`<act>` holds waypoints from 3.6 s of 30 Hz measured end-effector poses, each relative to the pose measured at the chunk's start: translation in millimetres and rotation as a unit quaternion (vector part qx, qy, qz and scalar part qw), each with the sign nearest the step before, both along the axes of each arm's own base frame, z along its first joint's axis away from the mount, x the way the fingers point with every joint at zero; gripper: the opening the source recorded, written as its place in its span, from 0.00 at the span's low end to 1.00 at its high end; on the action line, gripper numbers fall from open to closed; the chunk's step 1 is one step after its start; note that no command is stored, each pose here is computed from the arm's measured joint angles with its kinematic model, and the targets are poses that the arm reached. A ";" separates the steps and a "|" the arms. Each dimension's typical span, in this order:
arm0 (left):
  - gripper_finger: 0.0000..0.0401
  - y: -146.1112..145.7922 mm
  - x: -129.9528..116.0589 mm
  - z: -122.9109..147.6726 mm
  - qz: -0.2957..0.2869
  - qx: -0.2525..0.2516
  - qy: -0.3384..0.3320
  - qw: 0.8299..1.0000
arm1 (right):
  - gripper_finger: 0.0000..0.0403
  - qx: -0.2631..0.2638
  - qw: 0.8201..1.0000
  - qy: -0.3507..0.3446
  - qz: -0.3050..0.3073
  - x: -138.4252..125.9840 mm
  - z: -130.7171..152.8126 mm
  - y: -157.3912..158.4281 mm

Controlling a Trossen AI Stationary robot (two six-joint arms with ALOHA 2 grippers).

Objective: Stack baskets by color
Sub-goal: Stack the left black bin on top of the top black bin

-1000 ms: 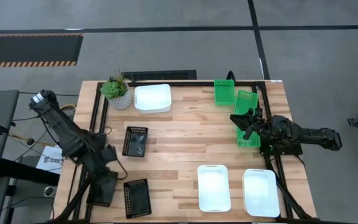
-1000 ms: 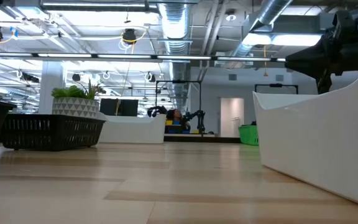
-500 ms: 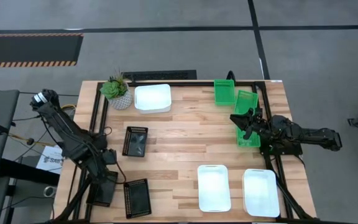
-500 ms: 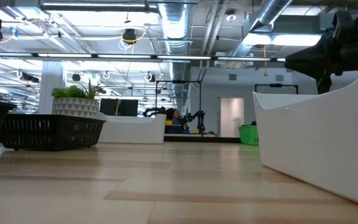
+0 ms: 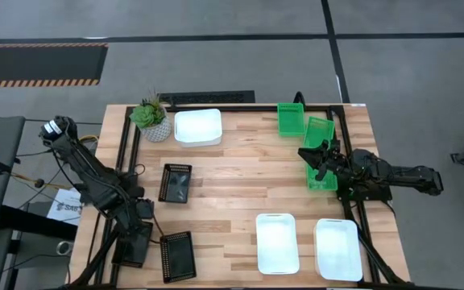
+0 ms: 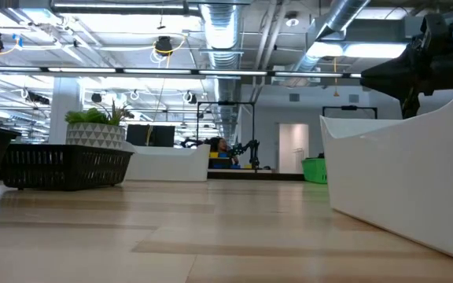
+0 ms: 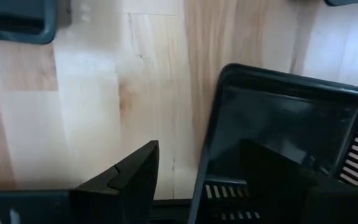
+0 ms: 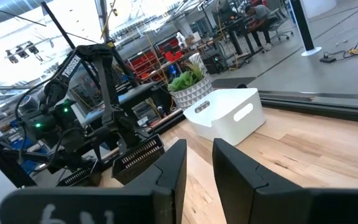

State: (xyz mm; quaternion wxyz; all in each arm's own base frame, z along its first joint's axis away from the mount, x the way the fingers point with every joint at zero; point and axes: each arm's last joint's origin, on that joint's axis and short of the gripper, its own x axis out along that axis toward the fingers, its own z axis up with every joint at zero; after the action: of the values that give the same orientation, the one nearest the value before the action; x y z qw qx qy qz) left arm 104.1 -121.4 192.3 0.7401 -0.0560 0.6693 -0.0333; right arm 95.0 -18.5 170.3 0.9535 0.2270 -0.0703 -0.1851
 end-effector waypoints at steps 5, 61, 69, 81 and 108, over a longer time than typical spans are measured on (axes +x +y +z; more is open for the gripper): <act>0.44 -0.3 0.4 -0.1 -0.009 0.001 -0.004 1.000 | 0.26 0.000 1.000 0.000 0.000 0.0 0.0 0.0; 0.01 -18.2 15.6 -26.5 -0.072 0.020 0.034 0.997 | 0.26 0.000 1.000 0.000 0.000 0.0 0.0 0.0; 0.00 -24.6 24.9 -7.8 -0.049 -0.026 0.047 0.997 | 0.26 0.000 1.000 0.000 0.000 0.0 0.0 0.0; 0.00 -26.2 49.4 59.5 -0.030 -0.066 0.030 0.997 | 0.26 0.000 1.000 0.000 0.000 0.0 0.0 0.0; 0.00 168.0 114.9 111.8 -0.078 0.106 -0.095 0.987 | 0.26 -0.001 1.000 0.001 0.000 0.0 0.1 0.0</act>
State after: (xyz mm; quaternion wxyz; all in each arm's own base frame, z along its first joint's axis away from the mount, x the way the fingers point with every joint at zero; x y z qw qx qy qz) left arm 219.0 46.6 304.1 0.7975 0.0788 0.5976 -0.0245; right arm 95.0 -18.5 170.3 0.9538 0.2255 -0.0700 -0.1855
